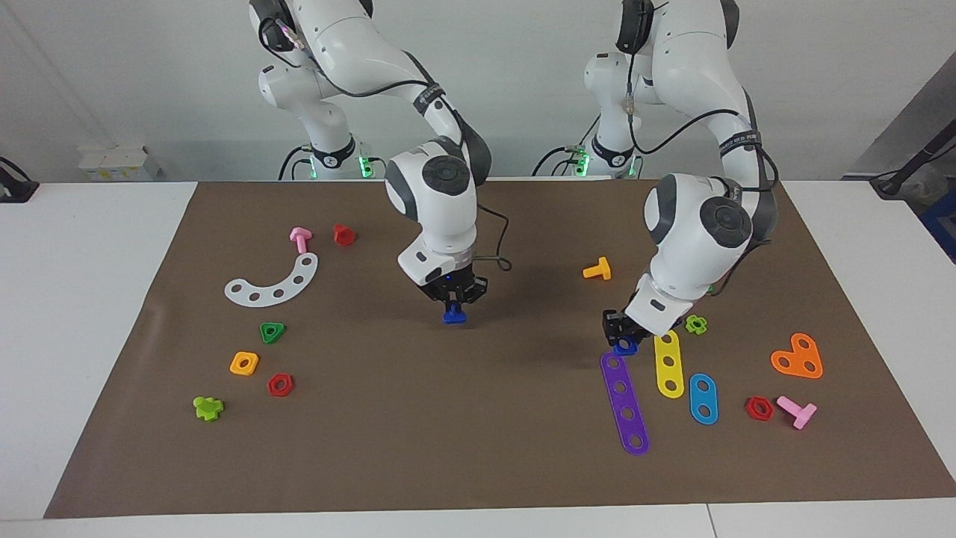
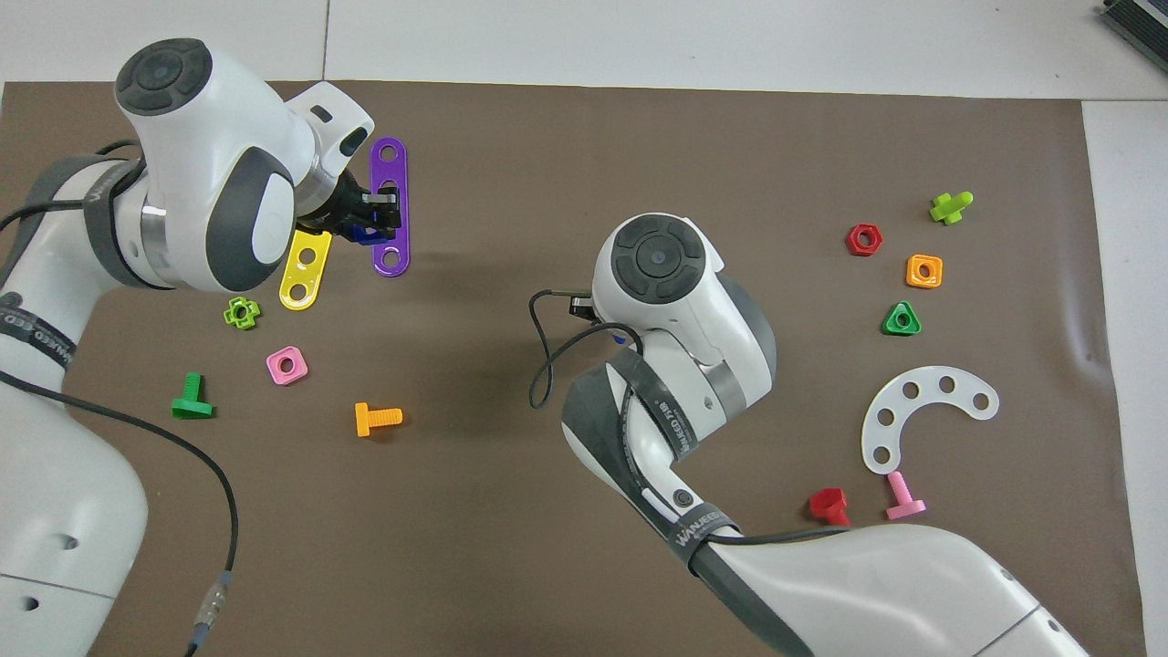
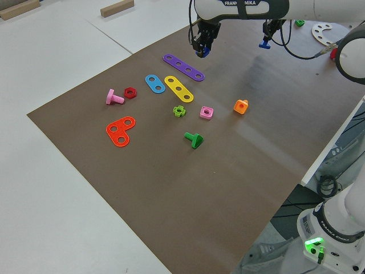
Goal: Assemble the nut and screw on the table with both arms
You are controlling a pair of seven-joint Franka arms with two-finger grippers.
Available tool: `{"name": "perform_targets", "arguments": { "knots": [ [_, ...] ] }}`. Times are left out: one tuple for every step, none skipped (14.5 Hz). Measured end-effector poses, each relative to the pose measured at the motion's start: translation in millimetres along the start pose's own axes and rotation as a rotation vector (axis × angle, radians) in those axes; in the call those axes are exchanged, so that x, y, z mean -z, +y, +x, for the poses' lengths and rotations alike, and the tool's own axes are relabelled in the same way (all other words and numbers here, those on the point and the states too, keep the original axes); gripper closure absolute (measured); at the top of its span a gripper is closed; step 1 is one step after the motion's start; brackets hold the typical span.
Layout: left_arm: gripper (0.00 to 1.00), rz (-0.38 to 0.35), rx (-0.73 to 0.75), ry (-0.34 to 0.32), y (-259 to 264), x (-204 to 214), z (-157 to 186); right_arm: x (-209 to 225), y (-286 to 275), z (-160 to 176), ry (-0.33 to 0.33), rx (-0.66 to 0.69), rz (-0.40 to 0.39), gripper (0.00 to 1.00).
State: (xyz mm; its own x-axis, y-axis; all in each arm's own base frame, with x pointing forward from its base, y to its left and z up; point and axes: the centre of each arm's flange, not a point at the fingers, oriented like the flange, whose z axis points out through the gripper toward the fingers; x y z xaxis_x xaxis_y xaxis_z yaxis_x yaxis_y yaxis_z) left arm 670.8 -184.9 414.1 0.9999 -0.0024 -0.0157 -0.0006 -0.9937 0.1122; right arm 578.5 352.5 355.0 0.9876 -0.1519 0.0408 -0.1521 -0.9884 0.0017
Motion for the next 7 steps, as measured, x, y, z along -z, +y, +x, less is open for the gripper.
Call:
{"name": "perform_targets", "arguments": {
  "knots": [
    [0.53, 0.0, 0.004, -0.003, 1.6, 3.2, 0.8, -4.5, -7.3, -4.8, -0.004, -0.005, -0.004, 0.81],
    [0.53, 0.0, 0.008, -0.005, 2.9, 3.8, 1.1, -7.3, -12.3, -8.7, -0.005, -0.016, -0.008, 0.81],
    [0.53, 0.0, 0.015, -0.007, 4.5, 2.7, 1.0, -8.9, -15.5, -11.8, -0.006, -0.03, -0.011, 0.81],
    [0.53, 0.0, 0.023, -0.009, 7.5, 1.0, 0.3, -10.4, -17.5, -14.2, -0.009, -0.039, -0.014, 0.81],
    [0.53, 0.0, 0.027, -0.012, 13.3, -0.6, -1.3, -12.9, -18.4, -16.4, -0.013, -0.041, -0.019, 0.81],
    [0.53, 0.0, 0.03, -0.014, 22.1, -1.9, -3.9, -17.2, -18.5, -19.2, -0.02, -0.048, -0.025, 0.81],
    [0.53, 0.001, 0.036, -0.015, 31.5, -3.1, -6.9, -23.3, -18.7, -23.3, -0.029, -0.055, -0.034, 0.81]
  ]
}}
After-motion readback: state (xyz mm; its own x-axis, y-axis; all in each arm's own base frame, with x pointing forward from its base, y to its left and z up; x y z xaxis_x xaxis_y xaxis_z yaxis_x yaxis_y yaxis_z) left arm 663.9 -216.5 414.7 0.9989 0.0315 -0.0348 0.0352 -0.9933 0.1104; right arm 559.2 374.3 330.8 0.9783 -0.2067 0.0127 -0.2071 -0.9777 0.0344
